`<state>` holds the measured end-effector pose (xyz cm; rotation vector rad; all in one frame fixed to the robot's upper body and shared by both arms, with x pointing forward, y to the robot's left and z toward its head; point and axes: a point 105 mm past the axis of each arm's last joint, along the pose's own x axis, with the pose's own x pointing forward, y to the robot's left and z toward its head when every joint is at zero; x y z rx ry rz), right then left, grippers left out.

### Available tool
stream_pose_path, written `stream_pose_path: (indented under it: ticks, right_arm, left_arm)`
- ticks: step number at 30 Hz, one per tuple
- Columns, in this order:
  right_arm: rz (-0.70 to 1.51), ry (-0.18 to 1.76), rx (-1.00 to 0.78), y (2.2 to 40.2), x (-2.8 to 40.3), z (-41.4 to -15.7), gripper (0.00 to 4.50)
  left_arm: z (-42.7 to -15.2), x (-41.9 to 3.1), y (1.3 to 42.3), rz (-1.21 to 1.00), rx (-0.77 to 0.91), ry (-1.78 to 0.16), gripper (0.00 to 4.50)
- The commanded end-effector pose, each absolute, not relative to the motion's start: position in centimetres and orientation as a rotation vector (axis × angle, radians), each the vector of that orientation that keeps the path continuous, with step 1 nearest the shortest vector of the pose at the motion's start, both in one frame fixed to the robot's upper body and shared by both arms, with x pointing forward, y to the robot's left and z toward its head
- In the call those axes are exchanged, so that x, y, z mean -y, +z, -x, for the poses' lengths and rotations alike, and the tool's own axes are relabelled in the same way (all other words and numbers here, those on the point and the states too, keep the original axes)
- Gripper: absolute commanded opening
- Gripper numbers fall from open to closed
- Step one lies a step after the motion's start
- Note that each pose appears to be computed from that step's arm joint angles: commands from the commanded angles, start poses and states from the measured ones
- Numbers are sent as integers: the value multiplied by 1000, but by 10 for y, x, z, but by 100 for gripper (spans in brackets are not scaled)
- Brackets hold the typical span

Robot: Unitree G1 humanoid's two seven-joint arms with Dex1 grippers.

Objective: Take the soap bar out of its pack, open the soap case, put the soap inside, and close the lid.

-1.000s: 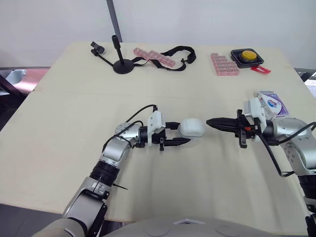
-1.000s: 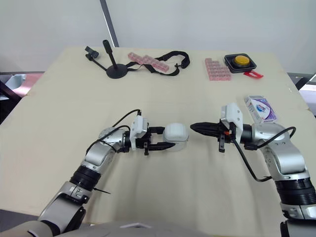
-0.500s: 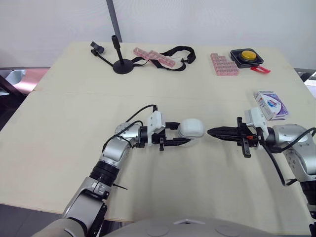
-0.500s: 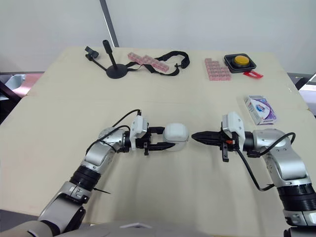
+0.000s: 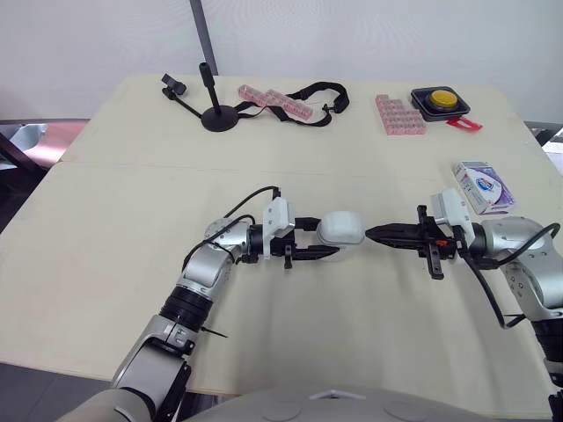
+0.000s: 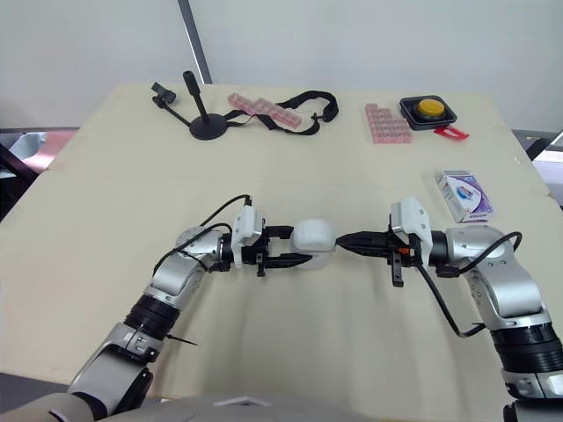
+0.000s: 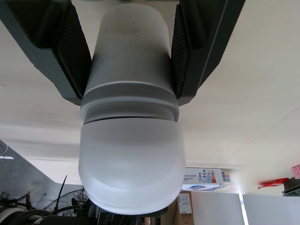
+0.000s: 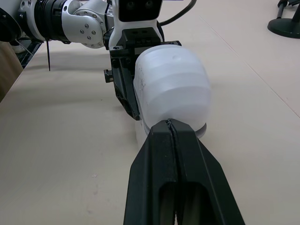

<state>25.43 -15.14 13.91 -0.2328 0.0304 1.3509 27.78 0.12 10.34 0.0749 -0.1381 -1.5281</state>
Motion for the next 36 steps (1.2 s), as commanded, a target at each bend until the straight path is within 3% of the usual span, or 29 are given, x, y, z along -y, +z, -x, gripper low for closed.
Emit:
stream_pose_path:
  ticks: [1,36]
  right_arm:
    - [253,1327,-27,143,163,-255,3]
    - [275,1350,18,155,147,-260,3]
  left_arm:
    - [-277,-1,111,-102,172,-1536,186]
    - [-277,1,110,-104,171,-1533,186]
